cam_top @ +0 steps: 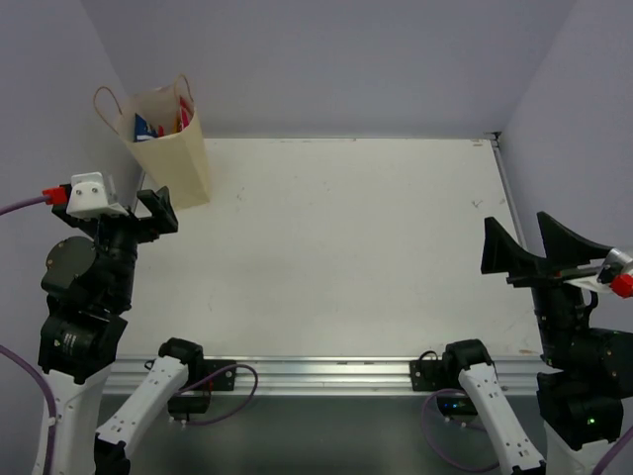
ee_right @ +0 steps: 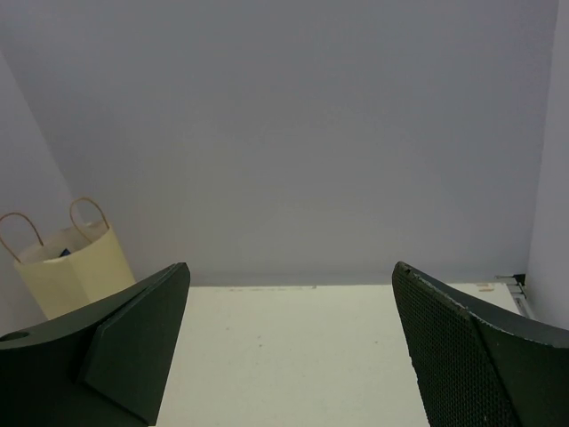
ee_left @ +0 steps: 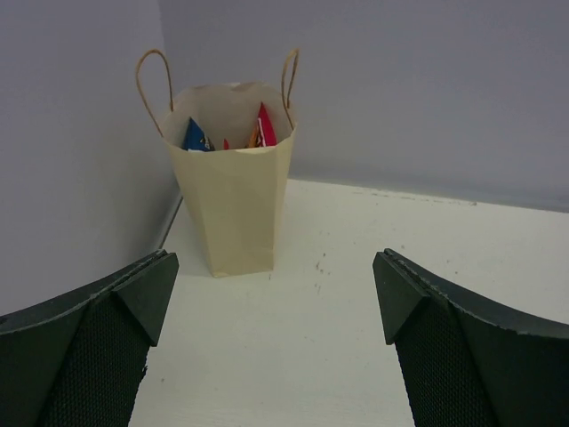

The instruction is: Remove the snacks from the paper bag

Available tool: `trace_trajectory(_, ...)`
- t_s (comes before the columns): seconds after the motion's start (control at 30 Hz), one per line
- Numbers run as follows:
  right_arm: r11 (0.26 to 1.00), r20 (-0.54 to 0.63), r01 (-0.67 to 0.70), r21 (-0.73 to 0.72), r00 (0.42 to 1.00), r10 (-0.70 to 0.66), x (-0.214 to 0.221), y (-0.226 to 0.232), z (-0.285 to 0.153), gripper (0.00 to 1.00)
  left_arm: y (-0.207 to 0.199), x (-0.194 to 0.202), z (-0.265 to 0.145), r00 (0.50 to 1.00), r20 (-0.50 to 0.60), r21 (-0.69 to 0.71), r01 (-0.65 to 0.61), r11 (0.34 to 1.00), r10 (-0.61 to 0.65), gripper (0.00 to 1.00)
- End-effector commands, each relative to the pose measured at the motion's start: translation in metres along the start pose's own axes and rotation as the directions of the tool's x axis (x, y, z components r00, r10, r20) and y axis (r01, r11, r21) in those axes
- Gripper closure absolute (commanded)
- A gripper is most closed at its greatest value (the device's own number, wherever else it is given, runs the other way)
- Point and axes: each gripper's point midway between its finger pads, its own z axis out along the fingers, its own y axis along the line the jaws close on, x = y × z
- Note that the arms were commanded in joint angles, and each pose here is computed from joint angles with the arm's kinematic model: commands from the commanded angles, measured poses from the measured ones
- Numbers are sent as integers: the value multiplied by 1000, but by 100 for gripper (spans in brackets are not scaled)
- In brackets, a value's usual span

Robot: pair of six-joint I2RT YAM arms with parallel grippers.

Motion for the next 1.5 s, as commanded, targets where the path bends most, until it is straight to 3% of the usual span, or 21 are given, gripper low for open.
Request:
trace_trajectory(0.0,1000,22,13,-18,1000,-12,-6,3,-2,1,0,-5,0,1000,11,-6,-1,1000,1,0)
trace_trajectory(0.2,996,-10,-38,-79,999,37,6,14,5,1,-2,9,10,999,-30,-22,17,1000,-18,0)
trace_trajectory(0.37,971,-141,-128,-204,985,100,46,38,11,1,-6,35,37,992,-115,-83,42,996,-51,0)
trace_trajectory(0.53,955,-310,-205,-212,942,133,89,44,16,1,-4,63,79,968,-224,-252,52,966,-111,0)
trace_trajectory(0.7,926,-423,-275,-257,894,148,116,58,14,1,14,40,118,974,-150,-339,108,935,-167,0)
trace_trajectory(0.93,892,-453,-302,-337,882,128,137,70,1,1,66,54,177,967,-148,-491,109,864,-206,0)
trace_trajectory(1.2,914,-456,-244,-324,887,76,159,59,-6,1,125,82,231,951,-177,-577,108,809,-253,0)
trace_trajectory(1.47,910,-469,-244,-335,881,64,168,61,-10,1,132,92,289,967,-224,-481,1,877,-124,2)
